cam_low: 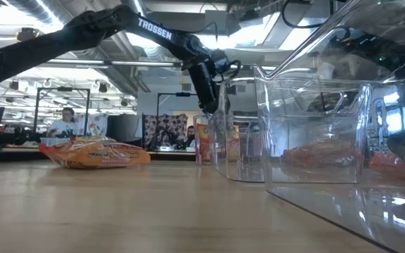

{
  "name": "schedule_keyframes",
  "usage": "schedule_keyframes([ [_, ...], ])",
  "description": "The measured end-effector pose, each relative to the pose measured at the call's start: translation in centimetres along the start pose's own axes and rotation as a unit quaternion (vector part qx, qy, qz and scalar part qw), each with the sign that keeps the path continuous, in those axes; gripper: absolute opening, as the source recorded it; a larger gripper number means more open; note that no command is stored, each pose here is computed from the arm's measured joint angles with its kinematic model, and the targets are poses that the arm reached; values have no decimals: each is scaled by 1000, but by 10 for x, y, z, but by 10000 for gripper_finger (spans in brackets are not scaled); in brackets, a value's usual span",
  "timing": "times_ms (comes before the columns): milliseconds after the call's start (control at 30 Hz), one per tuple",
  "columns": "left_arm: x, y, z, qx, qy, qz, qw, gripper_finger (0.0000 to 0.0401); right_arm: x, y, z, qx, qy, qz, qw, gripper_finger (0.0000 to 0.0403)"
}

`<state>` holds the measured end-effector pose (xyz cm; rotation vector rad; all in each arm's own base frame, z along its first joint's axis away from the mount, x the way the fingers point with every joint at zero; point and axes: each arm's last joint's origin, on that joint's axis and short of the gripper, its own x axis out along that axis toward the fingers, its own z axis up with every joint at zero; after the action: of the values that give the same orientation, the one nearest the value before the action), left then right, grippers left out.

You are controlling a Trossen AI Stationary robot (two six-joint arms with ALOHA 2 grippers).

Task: Sort Maruchan noodles
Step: Put the red noodle pack into the top transparent bin

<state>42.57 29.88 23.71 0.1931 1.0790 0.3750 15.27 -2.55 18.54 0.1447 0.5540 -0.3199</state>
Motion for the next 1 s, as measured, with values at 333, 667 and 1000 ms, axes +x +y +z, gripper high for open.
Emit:
schedule_keyframes([
  [333,-50,0,14,2,-10,58,998,184,0,0,0,-2,0,0,1000,193],
  [667,-177,-26,14,-97,-18,42,994,184,0,0,0,-2,0,0,1000,193],
  [1000,-204,-65,-32,-163,100,2,982,184,0,0,0,-15,-1,0,1000,193],
])
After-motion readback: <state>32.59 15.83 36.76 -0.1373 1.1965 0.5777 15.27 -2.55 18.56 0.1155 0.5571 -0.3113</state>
